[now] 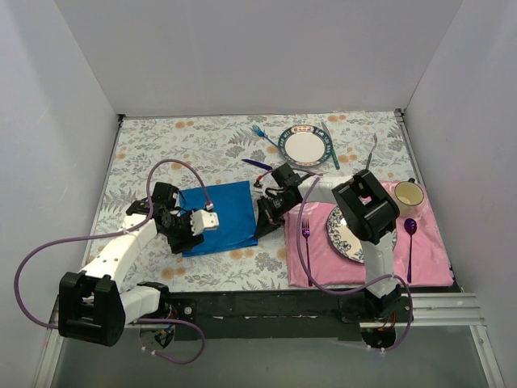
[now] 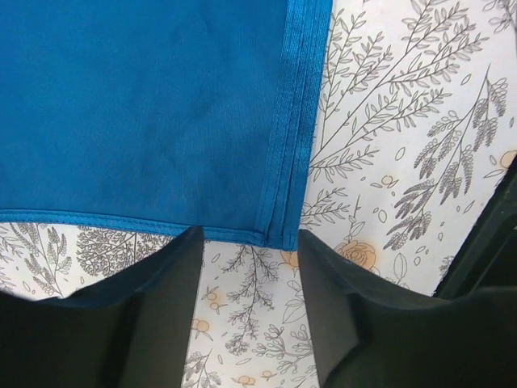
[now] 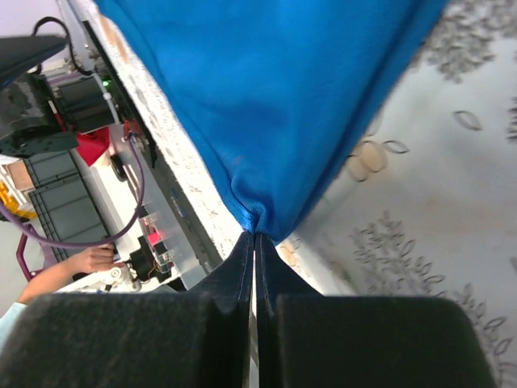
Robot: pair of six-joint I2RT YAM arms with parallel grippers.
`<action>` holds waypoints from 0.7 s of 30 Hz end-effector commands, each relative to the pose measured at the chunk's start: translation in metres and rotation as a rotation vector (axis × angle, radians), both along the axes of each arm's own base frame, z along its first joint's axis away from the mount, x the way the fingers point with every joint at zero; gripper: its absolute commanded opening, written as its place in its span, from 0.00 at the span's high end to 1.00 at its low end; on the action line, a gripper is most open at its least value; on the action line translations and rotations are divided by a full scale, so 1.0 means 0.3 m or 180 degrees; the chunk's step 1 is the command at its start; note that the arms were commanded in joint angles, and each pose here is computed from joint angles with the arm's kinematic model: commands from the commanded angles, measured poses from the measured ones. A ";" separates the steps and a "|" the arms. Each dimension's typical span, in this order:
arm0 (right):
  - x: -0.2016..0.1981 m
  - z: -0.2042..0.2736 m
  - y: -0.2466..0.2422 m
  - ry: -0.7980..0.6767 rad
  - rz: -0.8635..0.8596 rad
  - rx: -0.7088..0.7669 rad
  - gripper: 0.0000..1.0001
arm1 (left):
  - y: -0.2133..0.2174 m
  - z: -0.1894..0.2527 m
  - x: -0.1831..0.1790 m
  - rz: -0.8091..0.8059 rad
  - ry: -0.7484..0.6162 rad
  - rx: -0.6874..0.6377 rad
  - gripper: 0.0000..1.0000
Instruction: Fold the napkin into a case and place the utensils inside
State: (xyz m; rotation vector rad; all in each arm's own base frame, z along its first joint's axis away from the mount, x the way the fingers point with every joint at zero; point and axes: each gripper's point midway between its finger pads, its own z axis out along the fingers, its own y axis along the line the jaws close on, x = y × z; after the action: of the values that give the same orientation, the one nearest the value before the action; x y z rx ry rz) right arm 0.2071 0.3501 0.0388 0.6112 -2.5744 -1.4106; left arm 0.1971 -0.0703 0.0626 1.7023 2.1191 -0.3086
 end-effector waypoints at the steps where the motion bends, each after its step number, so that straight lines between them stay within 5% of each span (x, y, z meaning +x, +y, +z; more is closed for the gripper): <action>1: -0.003 -0.047 0.002 -0.0015 0.0022 -0.0074 0.99 | -0.062 0.081 0.032 0.0214 -0.0122 -0.0443 0.47; 12: 0.005 -0.054 0.002 -0.0101 0.0127 -0.0105 0.99 | -0.187 0.096 0.142 0.1262 0.0300 -0.1214 0.43; 21: 0.016 0.114 0.001 -0.0247 0.0227 0.0038 0.59 | -0.148 -0.068 0.121 0.1350 0.0470 -0.0896 0.58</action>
State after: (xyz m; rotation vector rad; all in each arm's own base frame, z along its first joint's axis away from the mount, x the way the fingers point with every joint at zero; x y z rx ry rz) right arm 0.2058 0.3475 0.0315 0.6599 -2.5726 -1.3501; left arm 0.2382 -0.1185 0.0605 1.0716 2.3060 -0.6026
